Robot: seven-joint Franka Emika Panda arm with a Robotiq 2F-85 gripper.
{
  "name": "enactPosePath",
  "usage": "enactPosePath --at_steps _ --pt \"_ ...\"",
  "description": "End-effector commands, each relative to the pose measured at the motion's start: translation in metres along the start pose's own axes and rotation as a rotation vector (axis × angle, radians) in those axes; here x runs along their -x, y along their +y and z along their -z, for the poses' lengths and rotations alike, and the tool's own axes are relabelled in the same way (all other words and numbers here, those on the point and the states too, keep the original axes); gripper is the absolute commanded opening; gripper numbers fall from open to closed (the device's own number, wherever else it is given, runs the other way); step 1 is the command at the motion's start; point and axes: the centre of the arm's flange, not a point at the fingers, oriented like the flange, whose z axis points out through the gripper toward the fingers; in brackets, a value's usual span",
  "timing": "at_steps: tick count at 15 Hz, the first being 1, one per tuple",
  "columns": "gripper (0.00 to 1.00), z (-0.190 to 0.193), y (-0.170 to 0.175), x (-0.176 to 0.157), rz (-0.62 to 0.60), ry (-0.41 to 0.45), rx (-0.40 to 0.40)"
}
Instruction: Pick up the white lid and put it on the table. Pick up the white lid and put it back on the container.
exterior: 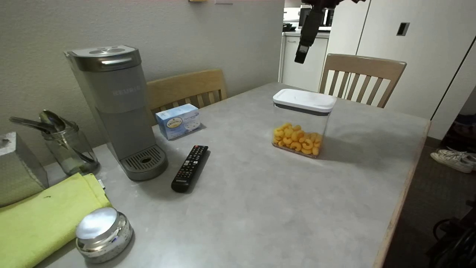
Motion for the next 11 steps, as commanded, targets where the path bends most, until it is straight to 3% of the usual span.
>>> enactPosePath --at_steps 1,11 --pt "1.0 0.0017 0.0006 -0.0012 0.01 0.017 0.009" --pt "1.0 0.004 0.0008 -0.0036 0.0 0.014 0.008"
